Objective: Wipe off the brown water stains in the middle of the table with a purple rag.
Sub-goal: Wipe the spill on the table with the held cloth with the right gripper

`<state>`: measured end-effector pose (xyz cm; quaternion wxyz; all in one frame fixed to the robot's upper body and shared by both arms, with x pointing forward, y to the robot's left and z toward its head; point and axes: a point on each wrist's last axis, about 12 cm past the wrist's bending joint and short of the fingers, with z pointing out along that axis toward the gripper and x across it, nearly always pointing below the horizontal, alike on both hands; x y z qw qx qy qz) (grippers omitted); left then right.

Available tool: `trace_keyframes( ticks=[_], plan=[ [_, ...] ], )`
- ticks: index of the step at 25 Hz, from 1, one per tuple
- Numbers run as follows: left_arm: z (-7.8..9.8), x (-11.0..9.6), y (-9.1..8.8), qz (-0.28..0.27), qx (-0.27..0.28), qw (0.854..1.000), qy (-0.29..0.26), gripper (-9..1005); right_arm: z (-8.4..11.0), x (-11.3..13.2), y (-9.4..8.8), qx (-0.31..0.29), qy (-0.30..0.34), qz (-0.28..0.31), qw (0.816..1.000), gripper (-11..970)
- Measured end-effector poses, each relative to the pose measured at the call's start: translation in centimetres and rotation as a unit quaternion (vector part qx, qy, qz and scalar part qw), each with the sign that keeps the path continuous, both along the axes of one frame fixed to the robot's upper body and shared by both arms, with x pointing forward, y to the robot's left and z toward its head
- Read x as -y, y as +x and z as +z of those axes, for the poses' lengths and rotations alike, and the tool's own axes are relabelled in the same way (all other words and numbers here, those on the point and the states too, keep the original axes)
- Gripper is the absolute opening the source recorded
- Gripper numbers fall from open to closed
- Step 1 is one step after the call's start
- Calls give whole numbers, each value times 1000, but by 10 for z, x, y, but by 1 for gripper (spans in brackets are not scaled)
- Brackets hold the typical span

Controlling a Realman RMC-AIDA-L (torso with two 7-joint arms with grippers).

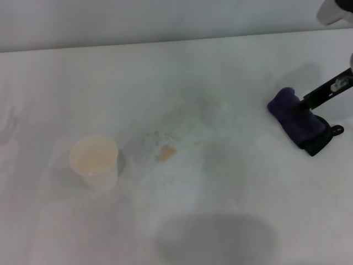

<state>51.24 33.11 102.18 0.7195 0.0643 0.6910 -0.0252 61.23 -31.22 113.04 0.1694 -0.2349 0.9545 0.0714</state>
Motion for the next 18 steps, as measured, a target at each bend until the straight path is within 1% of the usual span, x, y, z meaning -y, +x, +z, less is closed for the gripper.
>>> trace_keyframes(
  ticks=[6, 10, 15, 18],
  plan=[
    [-1, -3, -3, 4, -3, 1000, 4, 877, -8, -12, 2, -20, -7, 4, 1000, 415],
    [-3, -4, -5, 7, -4, 1000, 12, 877, -14, -18, 4, -28, -26, 4, 999, 416],
    [-3, -7, -6, 15, -3, 1000, 10, 877, -16, -21, 6, -25, -42, -6, 999, 386],
    [-3, -8, -8, 18, -3, 1000, 10, 878, -16, -20, 7, -19, -44, -17, 999, 243]
  ],
)
